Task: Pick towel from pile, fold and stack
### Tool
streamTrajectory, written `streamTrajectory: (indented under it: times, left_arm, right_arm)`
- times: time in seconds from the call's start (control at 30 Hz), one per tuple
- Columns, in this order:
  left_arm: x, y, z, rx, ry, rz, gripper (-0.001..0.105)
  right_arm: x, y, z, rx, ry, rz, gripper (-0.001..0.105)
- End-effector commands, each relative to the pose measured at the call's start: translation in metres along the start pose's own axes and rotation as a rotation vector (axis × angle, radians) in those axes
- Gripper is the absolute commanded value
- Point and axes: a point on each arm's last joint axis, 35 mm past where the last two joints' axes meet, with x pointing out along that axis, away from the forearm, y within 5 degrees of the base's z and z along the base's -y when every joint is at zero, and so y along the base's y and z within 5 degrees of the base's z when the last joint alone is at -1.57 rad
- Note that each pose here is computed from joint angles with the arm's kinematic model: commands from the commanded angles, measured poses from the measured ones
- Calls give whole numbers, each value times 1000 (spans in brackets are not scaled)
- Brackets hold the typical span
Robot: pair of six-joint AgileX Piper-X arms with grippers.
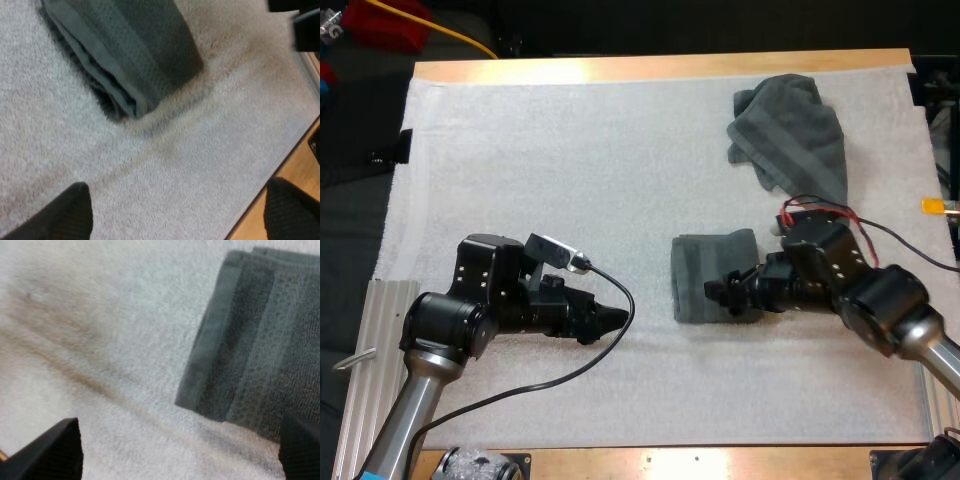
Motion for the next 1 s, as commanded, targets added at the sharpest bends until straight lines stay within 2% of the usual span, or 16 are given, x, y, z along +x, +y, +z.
streamTrajectory:
  times: [0.0, 0.3, 0.5, 0.6, 0.87, 0.97]
  left_arm:
    - [-1, -2, 2, 18, -17, -15, 71]
    - [-2, -4, 13, -4, -103, -16, 71]
    - [-2, -4, 21, 18, -173, 14, 71]
    - [3, 0, 25, 12, -166, 16, 71]
    - [36, 26, 39, -89, -98, 33, 71]
    - [49, 37, 44, -106, -79, 39, 71]
  right_arm:
    - [-7, 2, 0, -15, -5, -1, 78]
    - [-27, 6, -9, -8, 14, -4, 78]
    - [-27, 6, -12, -2, 35, -8, 78]
    - [-27, 6, -12, -2, 35, -8, 78]
    - [-27, 6, -12, 4, 35, -8, 78]
    - [-27, 6, -12, 4, 35, -8, 78]
